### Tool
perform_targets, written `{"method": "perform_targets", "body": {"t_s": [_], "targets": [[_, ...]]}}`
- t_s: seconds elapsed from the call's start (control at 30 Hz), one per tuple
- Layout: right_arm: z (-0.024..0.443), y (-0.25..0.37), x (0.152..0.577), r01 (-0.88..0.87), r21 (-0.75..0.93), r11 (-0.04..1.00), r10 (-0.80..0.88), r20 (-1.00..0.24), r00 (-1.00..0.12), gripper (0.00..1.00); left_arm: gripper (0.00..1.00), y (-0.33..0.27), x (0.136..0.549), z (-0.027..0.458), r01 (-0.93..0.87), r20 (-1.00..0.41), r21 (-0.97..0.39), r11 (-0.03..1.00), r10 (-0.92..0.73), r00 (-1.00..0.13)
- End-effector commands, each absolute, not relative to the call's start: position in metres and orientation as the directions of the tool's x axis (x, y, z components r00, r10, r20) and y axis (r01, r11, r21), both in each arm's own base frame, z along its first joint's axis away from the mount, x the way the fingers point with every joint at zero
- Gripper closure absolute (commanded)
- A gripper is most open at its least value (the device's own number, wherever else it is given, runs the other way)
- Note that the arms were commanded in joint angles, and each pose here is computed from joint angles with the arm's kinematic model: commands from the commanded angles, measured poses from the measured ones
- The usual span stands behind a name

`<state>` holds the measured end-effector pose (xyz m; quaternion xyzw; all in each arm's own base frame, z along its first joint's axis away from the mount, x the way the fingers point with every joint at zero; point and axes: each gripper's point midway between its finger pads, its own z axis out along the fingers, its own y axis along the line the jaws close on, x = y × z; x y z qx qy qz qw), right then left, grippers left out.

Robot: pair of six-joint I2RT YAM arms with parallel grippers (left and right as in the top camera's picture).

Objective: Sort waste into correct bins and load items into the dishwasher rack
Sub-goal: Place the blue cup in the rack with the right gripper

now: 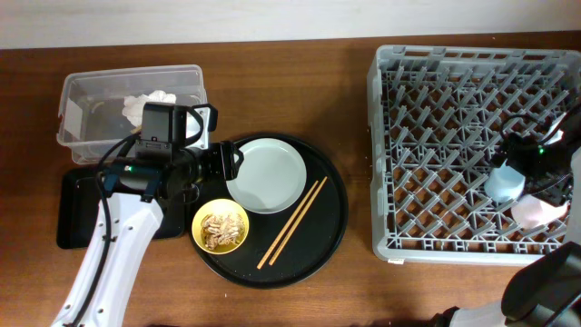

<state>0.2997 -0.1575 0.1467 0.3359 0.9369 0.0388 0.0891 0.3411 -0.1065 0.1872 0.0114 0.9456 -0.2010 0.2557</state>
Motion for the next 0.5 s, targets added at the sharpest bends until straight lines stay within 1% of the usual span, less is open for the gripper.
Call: {"method": "perform_targets", "body": {"t_s": [0.0,0.13,0.2,0.37,0.47], "targets": [[0.153,-0.143,0.312,0.597,0.245,0.764,0.637,-0.132,-0.76,0.02,0.37,-0.104,0.341,0.189,0.136,-0.5,-0.359,0.923,-0.068,-0.863],[0.153,-0.13,0.313,0.569,0.256,0.781,0.609,-0.113,-0.785,0.02,0.36,-0.103,0.338,0.187,0.13,-0.486,-0.359,0.924,-0.066,-0.871],[0.154,-0.116,0.317,0.525,0.279,0.804,0.57,-0.107,-0.815,0.02,0.36,-0.103,0.335,0.185,0.125,-0.474,-0.359,0.925,-0.065,-0.878],[0.153,-0.059,0.314,0.374,0.281,0.884,0.402,-0.044,-0.915,0.02,0.36,-0.1,0.315,0.172,0.091,-0.387,-0.352,0.932,-0.056,-0.92],[0.152,-0.021,0.312,0.272,0.279,0.921,0.289,-0.019,-0.957,0.02,0.37,-0.097,0.299,0.16,0.078,-0.336,-0.272,0.959,-0.018,-0.942]]}}
